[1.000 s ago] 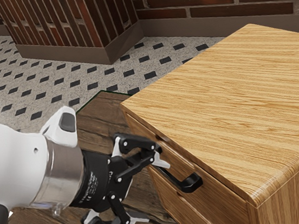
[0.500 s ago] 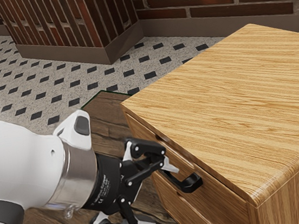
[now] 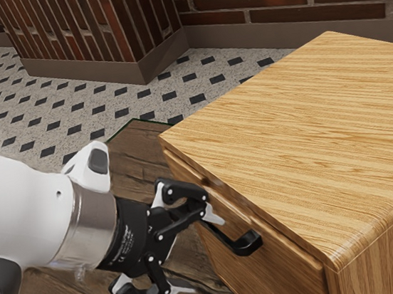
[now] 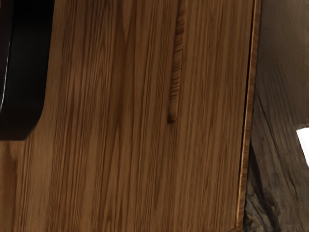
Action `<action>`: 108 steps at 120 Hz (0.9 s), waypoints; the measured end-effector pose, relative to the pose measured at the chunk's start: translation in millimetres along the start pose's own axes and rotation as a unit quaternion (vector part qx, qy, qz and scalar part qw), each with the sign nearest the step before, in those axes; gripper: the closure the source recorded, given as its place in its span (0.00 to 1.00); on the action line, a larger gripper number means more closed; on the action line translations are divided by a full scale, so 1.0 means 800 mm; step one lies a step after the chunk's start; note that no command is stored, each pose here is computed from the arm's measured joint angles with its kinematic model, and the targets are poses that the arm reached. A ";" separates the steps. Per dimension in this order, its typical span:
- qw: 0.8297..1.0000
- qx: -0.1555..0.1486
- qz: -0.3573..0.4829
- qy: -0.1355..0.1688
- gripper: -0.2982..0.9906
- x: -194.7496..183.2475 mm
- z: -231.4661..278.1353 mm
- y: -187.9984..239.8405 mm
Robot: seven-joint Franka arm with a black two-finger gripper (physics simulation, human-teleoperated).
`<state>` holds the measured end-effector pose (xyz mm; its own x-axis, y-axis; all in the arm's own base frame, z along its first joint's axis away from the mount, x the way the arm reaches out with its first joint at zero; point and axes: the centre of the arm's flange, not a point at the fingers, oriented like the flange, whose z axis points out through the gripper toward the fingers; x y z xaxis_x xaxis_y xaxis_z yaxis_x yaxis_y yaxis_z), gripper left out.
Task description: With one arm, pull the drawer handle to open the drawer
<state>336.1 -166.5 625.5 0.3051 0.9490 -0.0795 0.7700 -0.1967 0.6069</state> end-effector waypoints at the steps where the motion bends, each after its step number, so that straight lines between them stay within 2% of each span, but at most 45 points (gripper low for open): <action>1: 1.000 0.000 0.000 0.000 0.24 0.001 0.000 0.000; 28: 0.999 0.027 0.005 0.018 0.24 0.012 0.005 -0.007; 58: 0.999 0.037 0.007 0.032 0.24 0.029 -0.017 -0.016; 108: 0.998 0.052 0.031 0.022 0.24 0.009 -0.028 -0.037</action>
<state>303.1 -148.4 624.7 0.3301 0.9439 -0.0077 0.8057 -0.2774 0.5234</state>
